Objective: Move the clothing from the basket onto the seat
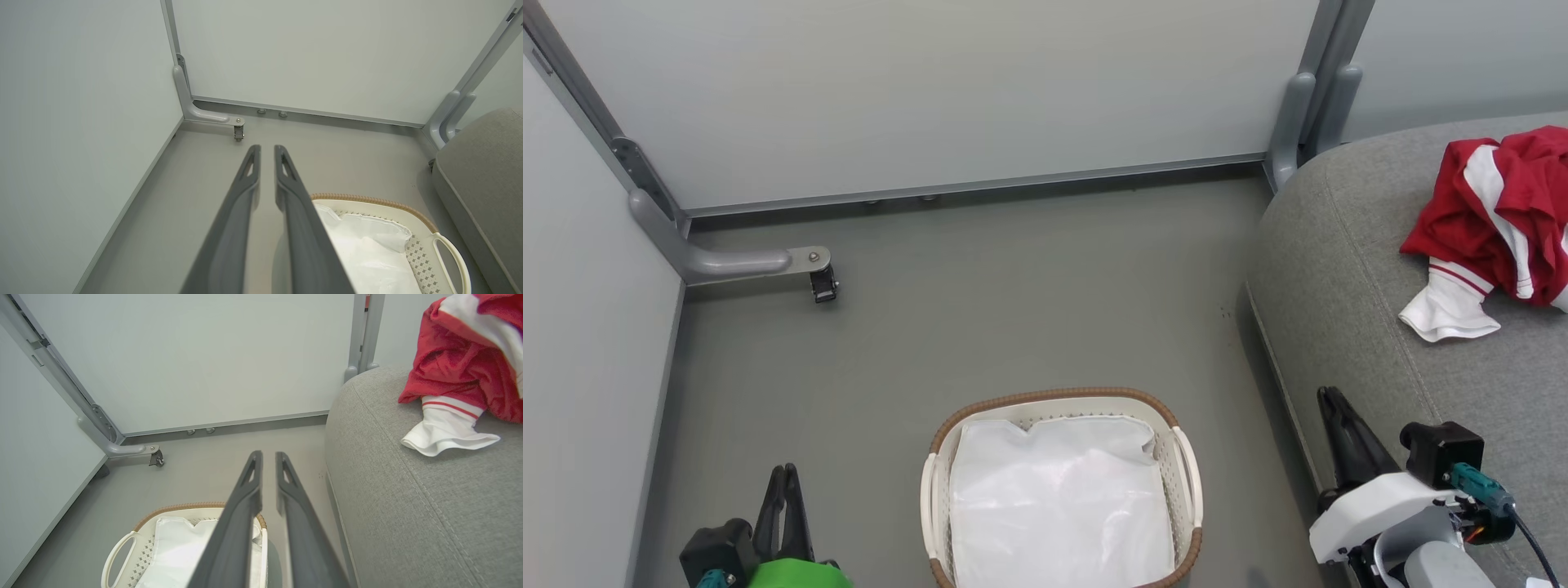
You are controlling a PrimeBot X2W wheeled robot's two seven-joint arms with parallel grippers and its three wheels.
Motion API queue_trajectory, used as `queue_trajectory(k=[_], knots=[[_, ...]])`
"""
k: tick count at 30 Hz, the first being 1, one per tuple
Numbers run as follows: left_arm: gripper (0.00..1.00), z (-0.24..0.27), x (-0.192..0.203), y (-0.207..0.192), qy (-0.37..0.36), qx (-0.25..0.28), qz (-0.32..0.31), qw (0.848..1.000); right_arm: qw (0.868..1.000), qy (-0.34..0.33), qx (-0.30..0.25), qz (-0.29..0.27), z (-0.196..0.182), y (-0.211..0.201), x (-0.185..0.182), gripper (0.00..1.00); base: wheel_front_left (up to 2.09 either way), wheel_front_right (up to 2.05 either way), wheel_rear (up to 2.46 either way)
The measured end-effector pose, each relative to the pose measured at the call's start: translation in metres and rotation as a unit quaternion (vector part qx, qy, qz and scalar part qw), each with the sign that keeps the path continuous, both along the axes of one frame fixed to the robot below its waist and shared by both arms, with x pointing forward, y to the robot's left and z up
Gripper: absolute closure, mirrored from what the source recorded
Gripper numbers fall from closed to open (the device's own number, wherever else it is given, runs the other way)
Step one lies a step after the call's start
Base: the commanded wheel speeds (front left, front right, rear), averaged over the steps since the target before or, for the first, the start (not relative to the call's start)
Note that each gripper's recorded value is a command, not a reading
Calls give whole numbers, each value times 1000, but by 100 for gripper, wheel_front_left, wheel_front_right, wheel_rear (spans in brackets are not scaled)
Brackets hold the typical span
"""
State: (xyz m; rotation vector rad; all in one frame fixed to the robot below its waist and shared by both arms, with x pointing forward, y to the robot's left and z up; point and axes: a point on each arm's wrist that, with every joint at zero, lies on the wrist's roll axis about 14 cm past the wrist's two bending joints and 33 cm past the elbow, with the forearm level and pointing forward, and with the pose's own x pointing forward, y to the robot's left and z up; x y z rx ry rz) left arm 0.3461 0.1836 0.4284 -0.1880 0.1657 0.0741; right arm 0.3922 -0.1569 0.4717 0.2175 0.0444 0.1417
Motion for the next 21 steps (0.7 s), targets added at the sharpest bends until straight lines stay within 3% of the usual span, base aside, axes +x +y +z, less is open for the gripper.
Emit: queue_trajectory(k=[21], knots=[[100, -4, 2, 10, 21, -169, 52, 984, 984, 40, 164, -53, -2, -17, -1, 100, 0, 0, 0]])
